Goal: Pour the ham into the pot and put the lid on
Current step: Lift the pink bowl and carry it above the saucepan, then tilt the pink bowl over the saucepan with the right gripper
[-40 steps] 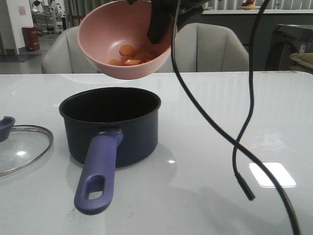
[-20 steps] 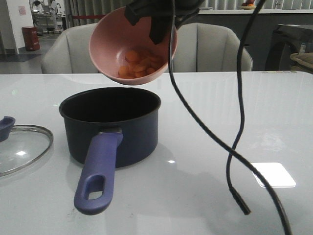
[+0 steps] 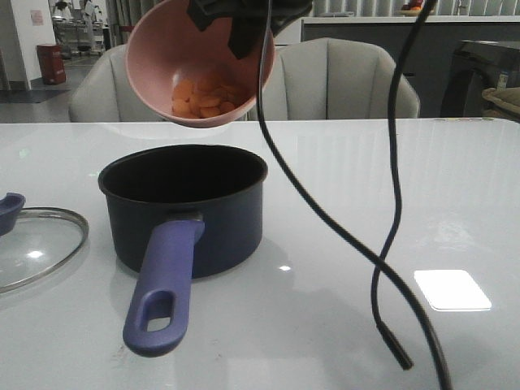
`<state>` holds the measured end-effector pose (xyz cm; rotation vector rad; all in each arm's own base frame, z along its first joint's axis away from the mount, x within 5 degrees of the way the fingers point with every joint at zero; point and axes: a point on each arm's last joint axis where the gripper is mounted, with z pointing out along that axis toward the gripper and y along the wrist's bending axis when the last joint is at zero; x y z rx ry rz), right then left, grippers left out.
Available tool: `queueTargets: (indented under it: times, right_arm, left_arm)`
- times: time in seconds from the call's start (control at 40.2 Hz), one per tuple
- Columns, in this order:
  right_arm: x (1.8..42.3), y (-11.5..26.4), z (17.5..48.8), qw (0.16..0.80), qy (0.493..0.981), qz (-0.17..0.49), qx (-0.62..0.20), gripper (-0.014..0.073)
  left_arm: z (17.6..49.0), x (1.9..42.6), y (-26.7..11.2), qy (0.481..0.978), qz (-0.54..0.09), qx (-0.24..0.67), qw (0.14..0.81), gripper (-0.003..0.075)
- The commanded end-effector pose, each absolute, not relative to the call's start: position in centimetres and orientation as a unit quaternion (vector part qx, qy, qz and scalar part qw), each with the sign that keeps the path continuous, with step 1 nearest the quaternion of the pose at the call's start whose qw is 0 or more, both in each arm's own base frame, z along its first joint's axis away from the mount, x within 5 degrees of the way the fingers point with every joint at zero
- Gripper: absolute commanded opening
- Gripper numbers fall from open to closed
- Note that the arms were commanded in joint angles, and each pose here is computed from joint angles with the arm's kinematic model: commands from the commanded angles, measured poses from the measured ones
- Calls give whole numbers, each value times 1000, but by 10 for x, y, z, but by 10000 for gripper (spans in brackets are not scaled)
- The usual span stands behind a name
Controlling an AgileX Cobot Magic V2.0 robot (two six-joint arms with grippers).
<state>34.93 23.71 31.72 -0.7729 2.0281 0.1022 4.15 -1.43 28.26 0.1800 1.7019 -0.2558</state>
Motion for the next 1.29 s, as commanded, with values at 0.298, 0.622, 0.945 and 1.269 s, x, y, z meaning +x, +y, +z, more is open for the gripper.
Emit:
queueTargets:
  times: [0.298,0.622,0.945,1.269]
  right_arm:
    - [344,236,363,558,729,11,-398,141]
    - [347,240,366,583,665,-34,-466,141]
    - [349,243,360,600,619,-67,-502,141]
    - [343,251,351,616,571,-87,-536,141]
  left_arm:
    - [298,41,-14,717,-120,75,682,564]
    - [298,41,-14,717,-120,75,682,564]
    - [298,41,-14,717,-120,75,682,564]
    - [298,41,-14,717,-120,75,682,564]
